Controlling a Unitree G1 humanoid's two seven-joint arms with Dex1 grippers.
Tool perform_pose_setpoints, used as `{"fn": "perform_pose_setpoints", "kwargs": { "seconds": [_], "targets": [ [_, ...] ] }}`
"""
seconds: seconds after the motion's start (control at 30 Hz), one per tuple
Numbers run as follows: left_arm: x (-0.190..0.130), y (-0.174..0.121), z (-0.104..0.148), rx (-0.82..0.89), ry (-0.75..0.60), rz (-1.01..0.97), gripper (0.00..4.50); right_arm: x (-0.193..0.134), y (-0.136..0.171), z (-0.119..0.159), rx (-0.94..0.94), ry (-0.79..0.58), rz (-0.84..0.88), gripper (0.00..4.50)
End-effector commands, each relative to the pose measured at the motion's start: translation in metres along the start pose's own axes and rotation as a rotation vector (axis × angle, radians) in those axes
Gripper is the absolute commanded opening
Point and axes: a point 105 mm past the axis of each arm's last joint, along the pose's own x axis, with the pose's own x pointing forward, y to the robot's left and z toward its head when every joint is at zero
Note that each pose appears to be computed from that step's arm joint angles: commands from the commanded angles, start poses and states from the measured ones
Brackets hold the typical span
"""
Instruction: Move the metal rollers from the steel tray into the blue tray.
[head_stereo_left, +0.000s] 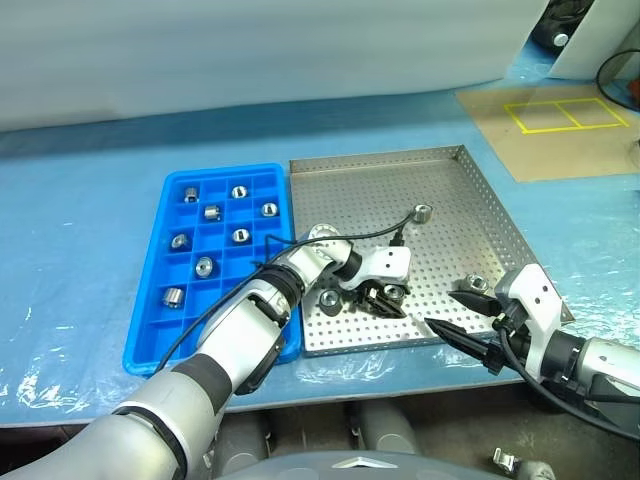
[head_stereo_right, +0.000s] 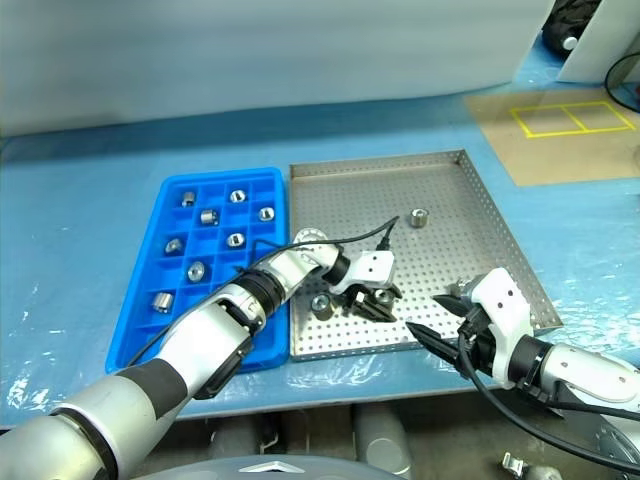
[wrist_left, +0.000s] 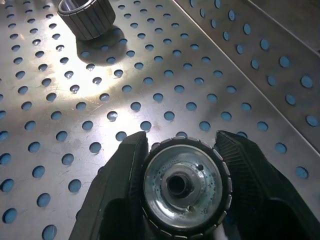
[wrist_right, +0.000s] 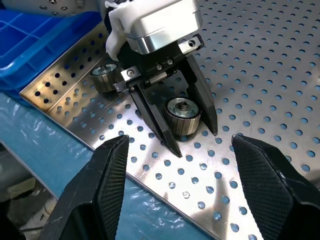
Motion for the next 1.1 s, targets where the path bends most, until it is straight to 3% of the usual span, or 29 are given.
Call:
{"fn": "perform_pose_setpoints", "kwargs": {
  "seconds": [0.03,0.2,0.57,0.87,1.1],
  "targets": [
    [-0.006,0.007,0.010,0.004,-0.060,0.032,1.90,0.000,0.008,0.007,-0.031,-0.014,0.027,3.35],
    [-0.021,0.020,0.029,0.022,-0.139,0.082,1.90,0.003,0.007,0.008,-0.033,-0.018,0.032,3.35],
    [-0.109,0.026,0.055,0.229,-0.177,0.167,1.90,0.028,-0.004,0.022,-0.092,-0.051,0.104,3.35],
    [-0.204,-0.020,0.042,0.177,-0.120,0.330,1.90,0.078,-0.011,0.057,-0.209,-0.119,0.305,3.35],
    [-0.236,-0.058,0.030,0.079,-0.066,0.471,1.90,0.110,-0.010,0.072,-0.297,-0.128,0.448,3.35]
  ]
}}
